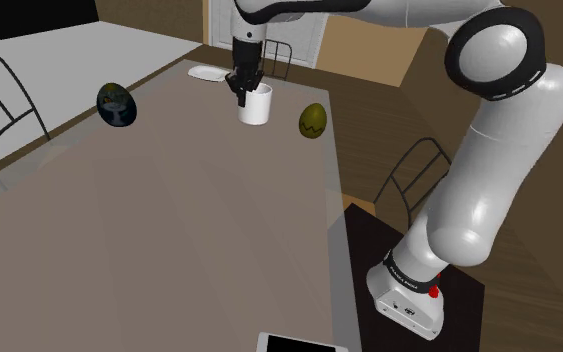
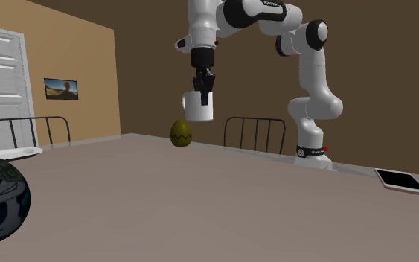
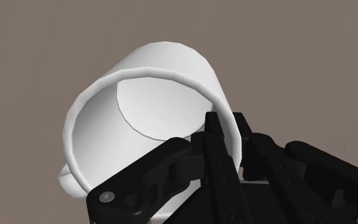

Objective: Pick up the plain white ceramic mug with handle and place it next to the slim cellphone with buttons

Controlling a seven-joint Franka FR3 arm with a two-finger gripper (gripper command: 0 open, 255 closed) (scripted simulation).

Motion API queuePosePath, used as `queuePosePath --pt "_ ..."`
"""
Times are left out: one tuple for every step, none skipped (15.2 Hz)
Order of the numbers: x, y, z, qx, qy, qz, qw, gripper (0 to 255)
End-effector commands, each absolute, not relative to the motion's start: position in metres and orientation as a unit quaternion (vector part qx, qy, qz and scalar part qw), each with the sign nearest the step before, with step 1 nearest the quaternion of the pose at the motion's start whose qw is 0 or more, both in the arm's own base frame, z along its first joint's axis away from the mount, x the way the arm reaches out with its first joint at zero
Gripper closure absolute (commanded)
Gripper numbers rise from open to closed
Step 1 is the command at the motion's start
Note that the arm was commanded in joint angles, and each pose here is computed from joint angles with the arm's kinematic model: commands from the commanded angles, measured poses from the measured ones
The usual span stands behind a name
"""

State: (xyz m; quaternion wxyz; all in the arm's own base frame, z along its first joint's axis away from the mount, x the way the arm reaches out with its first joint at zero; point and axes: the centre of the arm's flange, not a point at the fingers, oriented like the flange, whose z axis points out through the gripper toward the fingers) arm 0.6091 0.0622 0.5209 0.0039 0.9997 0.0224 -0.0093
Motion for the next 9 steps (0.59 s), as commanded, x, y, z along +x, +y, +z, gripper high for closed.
queuePosePath --pt "0.587 0.079 0.520 1.000 0.022 -0.009 0.004 255" --pt "0.578 0.088 0.520 1.000 0.022 -0.009 0.004 255" --pt "0.569 0.098 0.520 1.000 0.022 -0.009 0.004 255" --pt "0.559 0.107 0.521 1.000 0.022 -0.009 0.004 255" --pt "0.550 0.116 0.521 1.000 0.022 -0.009 0.004 255" --pt "0.541 0.126 0.521 1.000 0.022 -0.009 0.004 255" --pt "0.531 0.135 0.521 1.000 0.022 -0.009 0.004 255" --pt "0.522 0.144 0.521 1.000 0.022 -0.009 0.004 255" --pt "0.513 0.154 0.521 1.000 0.022 -0.009 0.004 255"
